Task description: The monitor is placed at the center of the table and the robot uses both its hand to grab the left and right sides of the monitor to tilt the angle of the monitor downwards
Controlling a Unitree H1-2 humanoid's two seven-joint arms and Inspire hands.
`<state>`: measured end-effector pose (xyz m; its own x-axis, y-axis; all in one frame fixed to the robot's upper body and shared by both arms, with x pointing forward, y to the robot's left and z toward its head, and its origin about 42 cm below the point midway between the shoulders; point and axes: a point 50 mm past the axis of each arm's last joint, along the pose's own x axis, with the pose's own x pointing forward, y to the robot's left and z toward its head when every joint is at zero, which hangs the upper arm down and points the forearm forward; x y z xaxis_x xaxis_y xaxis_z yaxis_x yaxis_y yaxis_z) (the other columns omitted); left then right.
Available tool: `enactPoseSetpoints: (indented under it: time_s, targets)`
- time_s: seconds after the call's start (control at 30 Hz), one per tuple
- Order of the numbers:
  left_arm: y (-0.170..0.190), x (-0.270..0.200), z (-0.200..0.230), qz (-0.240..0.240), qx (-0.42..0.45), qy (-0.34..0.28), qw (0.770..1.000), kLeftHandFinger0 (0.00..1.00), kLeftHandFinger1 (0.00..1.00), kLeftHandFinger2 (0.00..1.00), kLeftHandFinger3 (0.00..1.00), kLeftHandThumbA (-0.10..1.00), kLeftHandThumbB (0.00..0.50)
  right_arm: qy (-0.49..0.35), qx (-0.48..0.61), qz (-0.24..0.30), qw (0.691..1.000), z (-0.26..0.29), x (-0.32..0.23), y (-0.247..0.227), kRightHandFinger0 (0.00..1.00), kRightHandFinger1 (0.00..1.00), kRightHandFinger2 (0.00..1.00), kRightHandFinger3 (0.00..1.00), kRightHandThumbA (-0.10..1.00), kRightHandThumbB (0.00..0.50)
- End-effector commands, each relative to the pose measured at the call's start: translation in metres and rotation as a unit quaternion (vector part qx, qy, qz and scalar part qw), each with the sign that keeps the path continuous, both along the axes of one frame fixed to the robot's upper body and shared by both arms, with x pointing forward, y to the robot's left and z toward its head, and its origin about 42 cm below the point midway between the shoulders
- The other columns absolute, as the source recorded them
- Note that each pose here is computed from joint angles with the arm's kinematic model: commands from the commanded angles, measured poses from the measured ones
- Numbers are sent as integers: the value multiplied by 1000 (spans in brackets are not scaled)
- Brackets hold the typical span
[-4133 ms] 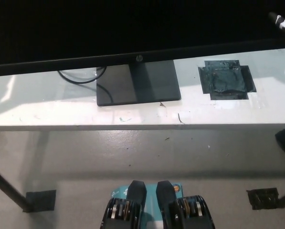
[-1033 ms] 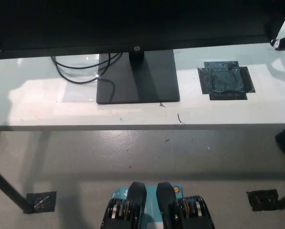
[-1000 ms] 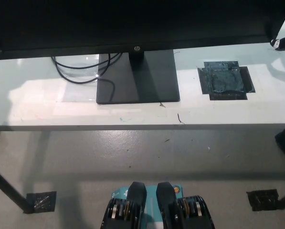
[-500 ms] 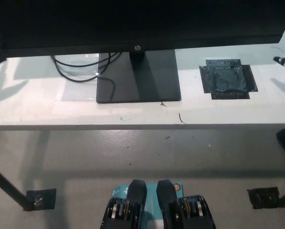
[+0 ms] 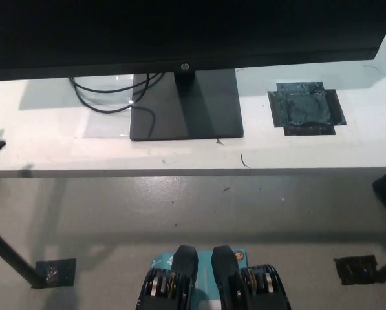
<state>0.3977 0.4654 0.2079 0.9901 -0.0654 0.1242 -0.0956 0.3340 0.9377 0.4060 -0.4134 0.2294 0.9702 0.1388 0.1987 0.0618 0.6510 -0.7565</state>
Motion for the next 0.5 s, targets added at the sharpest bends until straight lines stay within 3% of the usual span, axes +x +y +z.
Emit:
enactPoseSetpoints:
  time_s: [0.0, 0.07, 0.1, 0.2, 0.23, 0.3, 0.33, 0.47]
  targets:
    - [-51, -127, 118, -149, -275, -236, 920, 1000, 1000, 1000, 1000, 1000, 327, -323, 211, 128, 914, 93, -124, 39, 1000, 1000, 1000, 1000, 951, 500]
    - [-67, -139, 113, -170, -299, -232, 910, 1000, 1000, 1000, 1000, 1000, 325, -327, 205, 139, 912, 88, -132, 56, 1000, 1000, 1000, 1000, 1000, 499]
    - [-88, -147, 105, -209, -314, -236, 895, 1000, 1000, 1000, 1000, 1000, 328, -327, 221, 152, 906, 77, -142, 86, 1000, 1000, 1000, 1000, 1000, 500]
    - [-125, -152, 89, -263, -325, -228, 879, 1000, 1000, 1000, 1000, 1000, 386, -334, 231, 183, 895, 57, -146, 131, 1000, 1000, 1000, 1000, 1000, 471]
    - [-135, -154, 86, -272, -332, -225, 874, 1000, 1000, 1000, 1000, 1000, 392, -330, 231, 188, 896, 52, -146, 141, 1000, 1000, 1000, 1000, 1000, 467]
    - [-155, -158, 70, -286, -333, -213, 873, 1000, 1000, 1000, 1000, 1000, 377, -314, 230, 192, 901, 36, -146, 160, 1000, 1000, 1000, 1000, 1000, 410]
    - [-167, -156, 58, -299, -355, -199, 863, 1000, 1000, 1000, 1000, 1000, 350, -292, 251, 207, 899, 28, -140, 173, 1000, 1000, 1000, 1000, 1000, 406]
    - [-192, -146, 28, -301, -376, -168, 860, 1000, 1000, 1000, 1000, 1000, 416, -240, 280, 227, 901, 5, -129, 202, 1000, 1000, 1000, 1000, 1000, 404]
